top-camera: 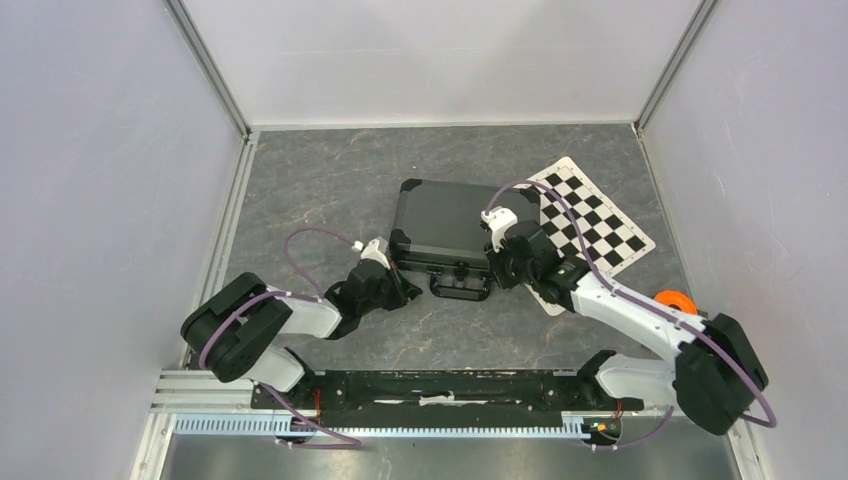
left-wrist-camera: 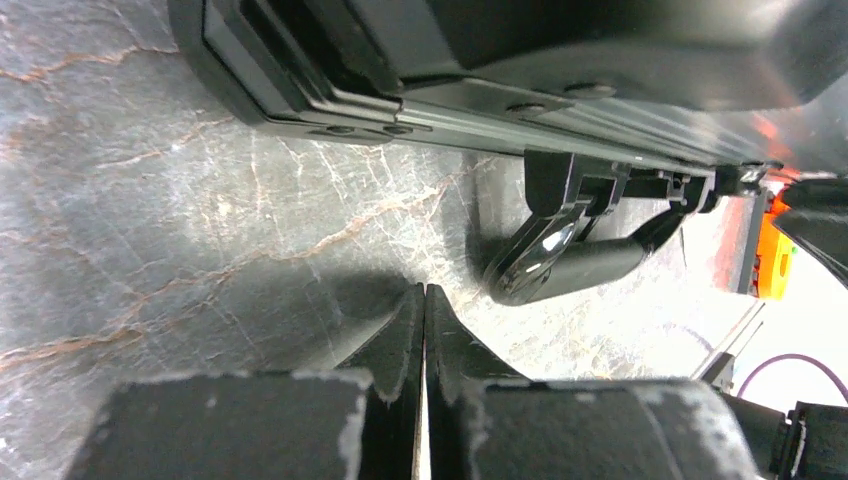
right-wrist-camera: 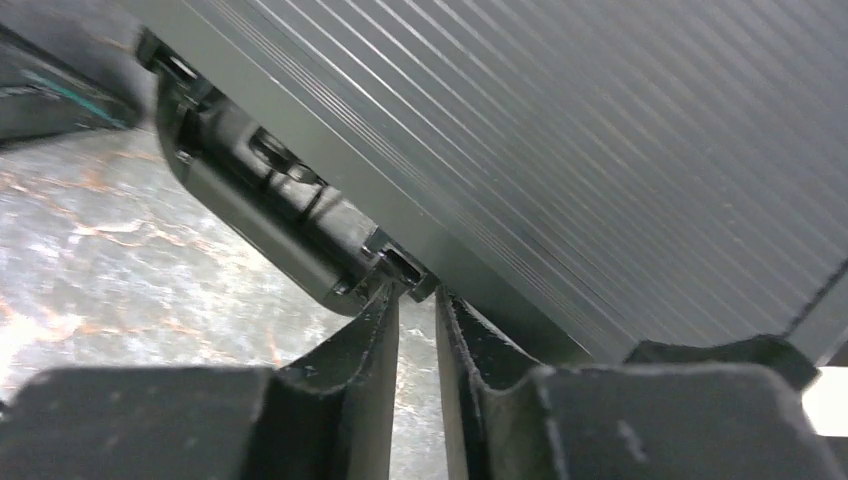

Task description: Pack up texas hold em set

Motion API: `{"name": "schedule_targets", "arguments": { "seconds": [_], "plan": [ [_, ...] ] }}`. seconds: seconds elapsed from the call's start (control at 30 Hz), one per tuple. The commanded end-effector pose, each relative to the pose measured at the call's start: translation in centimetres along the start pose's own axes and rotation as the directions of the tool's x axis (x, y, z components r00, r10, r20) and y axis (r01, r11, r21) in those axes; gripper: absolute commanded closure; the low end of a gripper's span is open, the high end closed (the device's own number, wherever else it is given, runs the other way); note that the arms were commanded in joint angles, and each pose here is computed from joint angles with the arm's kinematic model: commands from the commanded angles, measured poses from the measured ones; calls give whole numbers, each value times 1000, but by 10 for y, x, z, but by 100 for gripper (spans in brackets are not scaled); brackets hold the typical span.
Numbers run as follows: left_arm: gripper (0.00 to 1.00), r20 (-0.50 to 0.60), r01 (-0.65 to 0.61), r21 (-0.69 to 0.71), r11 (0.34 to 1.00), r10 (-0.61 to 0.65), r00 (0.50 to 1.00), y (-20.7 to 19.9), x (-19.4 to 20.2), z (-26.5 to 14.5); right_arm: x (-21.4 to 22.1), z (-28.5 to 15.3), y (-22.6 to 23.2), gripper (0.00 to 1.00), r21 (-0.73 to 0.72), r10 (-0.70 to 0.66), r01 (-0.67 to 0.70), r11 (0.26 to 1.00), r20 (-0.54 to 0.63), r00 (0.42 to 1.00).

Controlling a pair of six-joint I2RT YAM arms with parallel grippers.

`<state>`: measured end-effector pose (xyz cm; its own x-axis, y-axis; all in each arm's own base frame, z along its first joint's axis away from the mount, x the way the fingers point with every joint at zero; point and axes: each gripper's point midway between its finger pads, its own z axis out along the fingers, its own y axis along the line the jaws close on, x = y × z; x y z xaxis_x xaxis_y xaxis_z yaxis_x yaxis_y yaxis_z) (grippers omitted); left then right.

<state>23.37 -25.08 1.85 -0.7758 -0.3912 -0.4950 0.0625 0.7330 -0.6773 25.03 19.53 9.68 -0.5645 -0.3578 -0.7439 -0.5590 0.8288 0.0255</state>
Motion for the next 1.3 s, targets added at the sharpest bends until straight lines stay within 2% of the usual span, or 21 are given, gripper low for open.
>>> {"name": "schedule_targets", "arguments": {
  "seconds": [0.0,0.07,0.2,0.43,0.6,0.7,0.8,0.83,0.87,1.0,1.07,1.13,1.27],
  "plan": [
    [96,-16,14,63,998,-13,1000,-10,5,-2,-20,18,-27,78,114,10,-16,993,51,999],
    [96,-8,12,66,998,-11,1000,-11,3,-4,-16,21,-24,83,99,11,-15,995,39,999],
    [96,13,5,69,998,-6,1000,-15,-3,-11,-19,17,-17,84,57,6,-8,998,48,999],
    [97,108,-1,-9,1000,2,994,-8,-25,-34,-66,-21,-26,83,98,-8,-10,995,178,984],
    [96,157,-20,-59,998,29,987,-4,-38,-52,-98,-54,-39,81,137,17,-60,989,298,954],
    [96,170,-30,-74,997,42,985,-4,-43,-58,-107,-63,-57,70,203,30,-102,974,328,944],
    [96,176,-37,-90,995,52,983,-4,-47,-63,-101,-60,-87,22,272,91,-184,945,320,943],
    [96,180,-37,-91,995,53,982,-6,-48,-64,-96,-58,-99,10,295,125,-227,928,326,937],
    [96,181,-38,-90,995,54,982,-6,-49,-65,-91,-56,-112,2,306,169,-277,911,335,927],
    [94,184,-39,-92,995,56,981,-7,-50,-67,-75,-40,-134,2,164,342,-425,890,374,862],
    [94,176,-40,-93,995,56,983,-7,-49,-67,-65,-30,-139,2,77,426,-480,874,355,832],
    [94,168,-37,-94,995,53,984,-5,-46,-65,-59,-16,-130,2,-48,493,-507,861,331,805],
    [94,166,-29,-97,995,44,985,-1,-44,-63,-27,9,-102,3,-216,618,-580,785,227,752]
  ]
}}
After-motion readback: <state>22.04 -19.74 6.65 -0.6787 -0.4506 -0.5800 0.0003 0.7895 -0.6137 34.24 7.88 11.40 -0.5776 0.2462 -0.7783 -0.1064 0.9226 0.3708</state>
